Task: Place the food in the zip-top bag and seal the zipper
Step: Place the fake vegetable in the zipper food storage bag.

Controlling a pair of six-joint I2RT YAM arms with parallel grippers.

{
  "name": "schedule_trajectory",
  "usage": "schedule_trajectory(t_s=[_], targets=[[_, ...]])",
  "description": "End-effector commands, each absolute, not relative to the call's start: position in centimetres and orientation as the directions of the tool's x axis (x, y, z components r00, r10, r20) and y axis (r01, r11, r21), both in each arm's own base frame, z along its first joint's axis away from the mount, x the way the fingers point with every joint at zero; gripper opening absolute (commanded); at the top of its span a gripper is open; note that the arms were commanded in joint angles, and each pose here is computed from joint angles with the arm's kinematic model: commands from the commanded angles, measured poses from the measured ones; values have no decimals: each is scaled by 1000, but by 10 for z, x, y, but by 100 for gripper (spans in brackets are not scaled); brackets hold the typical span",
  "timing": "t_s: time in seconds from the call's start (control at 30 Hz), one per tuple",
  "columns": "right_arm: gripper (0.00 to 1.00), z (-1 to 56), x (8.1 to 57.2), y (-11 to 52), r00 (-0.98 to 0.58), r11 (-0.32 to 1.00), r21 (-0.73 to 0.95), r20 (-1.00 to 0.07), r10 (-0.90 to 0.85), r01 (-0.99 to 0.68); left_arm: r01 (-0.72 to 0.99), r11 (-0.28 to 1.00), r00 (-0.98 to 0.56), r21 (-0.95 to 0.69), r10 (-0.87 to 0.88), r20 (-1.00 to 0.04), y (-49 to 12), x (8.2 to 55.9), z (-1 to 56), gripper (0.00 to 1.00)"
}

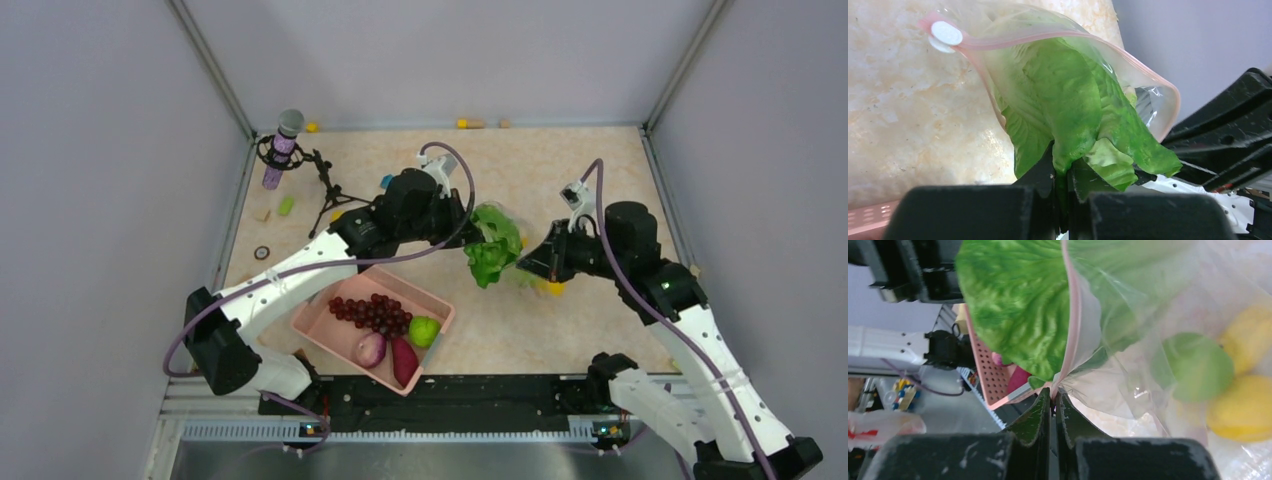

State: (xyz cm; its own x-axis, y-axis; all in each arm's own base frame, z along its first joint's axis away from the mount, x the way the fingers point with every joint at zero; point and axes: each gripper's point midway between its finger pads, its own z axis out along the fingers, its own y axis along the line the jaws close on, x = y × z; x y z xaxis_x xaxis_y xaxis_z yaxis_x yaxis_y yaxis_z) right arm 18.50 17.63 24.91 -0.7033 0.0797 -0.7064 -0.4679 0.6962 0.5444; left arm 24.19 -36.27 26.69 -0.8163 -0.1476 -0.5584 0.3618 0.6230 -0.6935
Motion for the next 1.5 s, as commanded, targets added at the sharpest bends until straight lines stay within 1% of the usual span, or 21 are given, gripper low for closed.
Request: schedule_trajectory(t_s=[0.0,0.17,0.23,0.27,0.33,0.43,0.47,0.5,0.57,0.7,0.87,0.97,1.07,1.13,1.17,1.2,1.27,1.33,1.37,1.4,1.47], targets=[[0,311,169,202,-619,499,566,-782,71,-656,412,574,-770,-708,-197,-608,-363,247,313,0],[0,327,162,208,-592,435,552,-804,55,-711,460,577,-797,-675,-66,-600,-372,240,305,0],[0,329,160,209,-585,427,546,-810,48,-721,523,554,-787,-648,22,-616,-376,234,302,0],[0,329,160,208,-582,431,541,-812,44,-722,583,520,-764,-624,90,-639,-378,228,302,0],[0,327,161,204,-583,465,529,-812,34,-710,732,355,-674,-581,262,-690,-380,200,303,0],[0,324,166,194,-574,536,502,-818,39,-679,868,160,-492,-470,403,-771,-366,172,296,0],[0,324,167,192,-573,552,497,-818,41,-670,900,93,-425,-427,412,-806,-360,163,295,0],[0,321,167,190,-579,564,497,-814,40,-660,933,44,-347,-356,369,-862,-358,160,305,0],[0,315,166,188,-599,576,506,-800,35,-642,966,-7,-246,-260,300,-922,-354,156,310,0],[0,304,156,191,-616,541,513,-788,-12,-667,965,-221,-82,-140,253,-964,-345,126,310,0],[0,311,131,197,-582,416,504,-809,-80,-757,950,-311,106,15,278,-955,-340,128,302,0],[0,312,125,198,-569,384,496,-817,-97,-779,951,-307,138,35,320,-937,-344,139,303,0],[0,313,120,200,-557,348,493,-823,-111,-797,939,-336,200,75,354,-913,-345,147,299,0],[0,314,120,200,-553,348,490,-826,-110,-800,946,-312,204,86,370,-907,-350,157,302,0],[0,315,120,200,-552,350,488,-827,-108,-800,965,-253,172,77,380,-909,-355,167,306,0],[0,316,121,200,-553,355,489,-827,-102,-797,985,-156,126,74,360,-924,-366,184,317,0],[0,319,125,200,-559,371,497,-826,-76,-784,993,115,-29,10,330,-943,-377,223,326,0],[0,325,130,201,-569,390,514,-822,-30,-764,935,342,-199,-97,277,-940,-378,254,324,0],[0,330,132,201,-576,398,528,-818,0,-750,895,417,-284,-161,253,-925,-378,262,319,0],[0,334,133,201,-584,402,544,-811,28,-737,863,455,-355,-220,237,-904,-380,266,313,0],[0,344,134,203,-582,385,562,-809,76,-732,812,478,-476,-335,211,-854,-388,265,303,0]])
